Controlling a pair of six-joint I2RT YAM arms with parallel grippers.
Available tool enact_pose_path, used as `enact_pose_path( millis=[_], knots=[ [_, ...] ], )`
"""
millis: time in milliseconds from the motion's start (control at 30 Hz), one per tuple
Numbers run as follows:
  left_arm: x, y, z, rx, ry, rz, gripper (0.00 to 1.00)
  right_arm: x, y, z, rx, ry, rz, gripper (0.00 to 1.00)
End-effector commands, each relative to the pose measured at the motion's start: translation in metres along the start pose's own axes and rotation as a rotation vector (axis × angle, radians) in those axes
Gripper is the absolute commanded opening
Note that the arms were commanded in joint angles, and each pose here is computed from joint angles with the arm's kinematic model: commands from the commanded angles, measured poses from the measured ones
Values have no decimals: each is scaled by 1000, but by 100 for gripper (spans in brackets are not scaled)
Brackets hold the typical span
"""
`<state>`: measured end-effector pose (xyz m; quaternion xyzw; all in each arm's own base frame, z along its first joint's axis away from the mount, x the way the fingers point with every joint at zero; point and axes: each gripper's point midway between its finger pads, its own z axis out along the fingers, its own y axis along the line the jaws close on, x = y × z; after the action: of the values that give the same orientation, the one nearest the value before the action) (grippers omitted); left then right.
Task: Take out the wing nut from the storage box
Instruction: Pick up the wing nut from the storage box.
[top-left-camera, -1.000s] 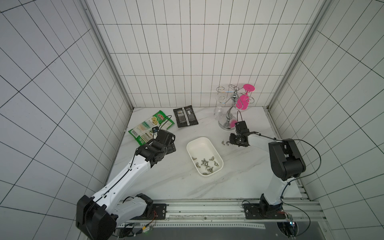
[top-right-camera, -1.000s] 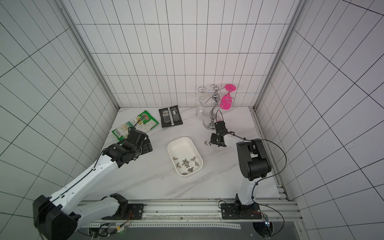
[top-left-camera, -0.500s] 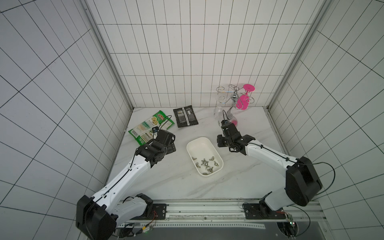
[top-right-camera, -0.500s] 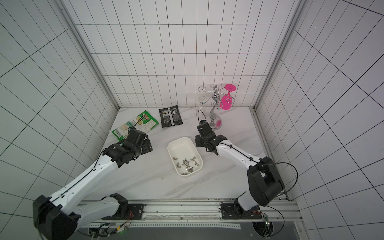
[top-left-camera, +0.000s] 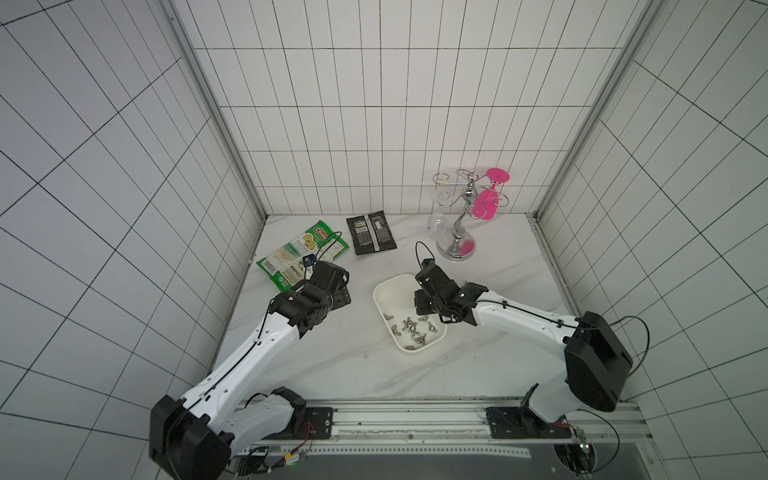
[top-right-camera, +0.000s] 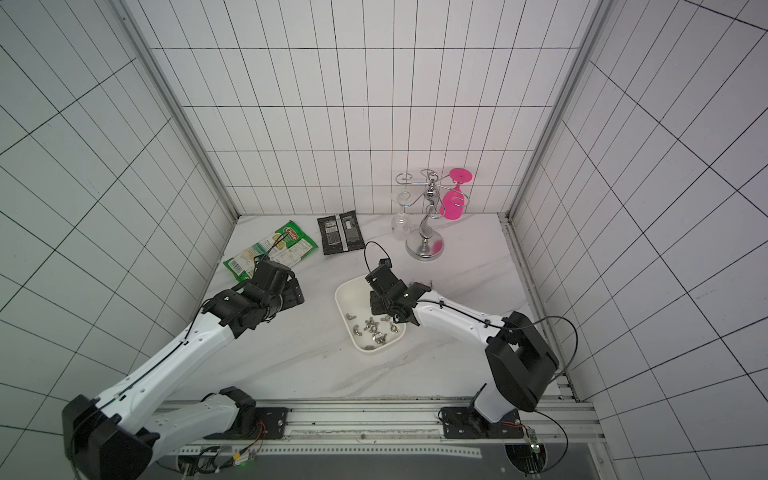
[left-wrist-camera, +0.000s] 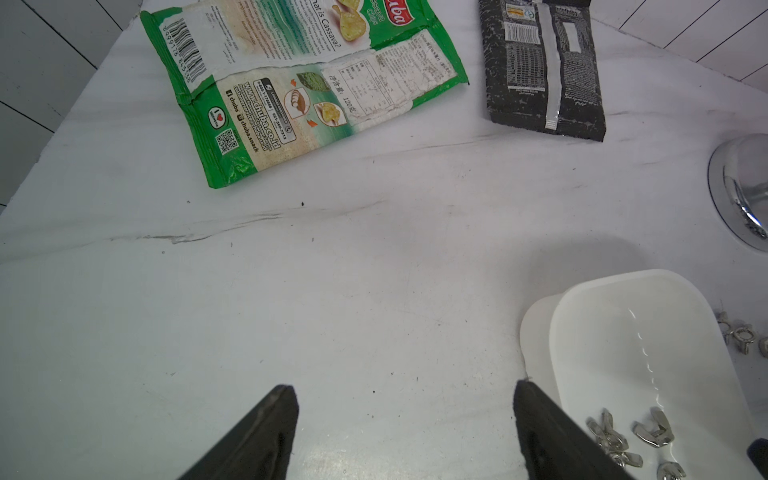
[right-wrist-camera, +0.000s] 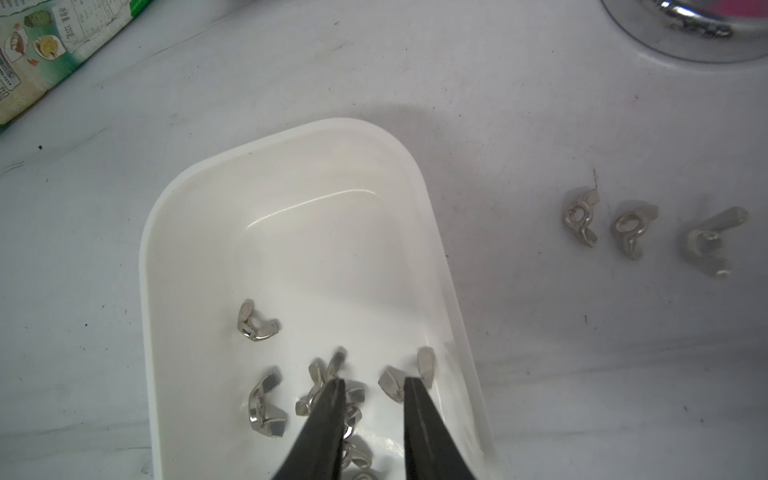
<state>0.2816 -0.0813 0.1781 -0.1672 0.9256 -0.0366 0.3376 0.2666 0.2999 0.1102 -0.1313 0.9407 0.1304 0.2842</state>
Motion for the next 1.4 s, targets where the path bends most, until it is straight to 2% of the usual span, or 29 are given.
enact_pose_path(
  millis=[0, 200, 400, 833, 1367],
  knots=[
    [-1, 1, -4, 3, -12, 1, 85, 5, 6, 3, 33, 8, 58, 29],
    [-1, 1, -6, 6, -13, 3, 85, 18, 6, 19, 56, 45, 107, 29],
    [1, 4, -7, 5, -17, 9, 85, 30, -13, 32, 150, 51, 128, 30],
    [1, 7, -9, 1, -26, 16, 85, 44, -38, 47, 260, 60, 165, 31],
    [0, 6, -8, -1, -23, 15, 85, 60, -44, 61, 262, 108, 228, 31]
  ],
)
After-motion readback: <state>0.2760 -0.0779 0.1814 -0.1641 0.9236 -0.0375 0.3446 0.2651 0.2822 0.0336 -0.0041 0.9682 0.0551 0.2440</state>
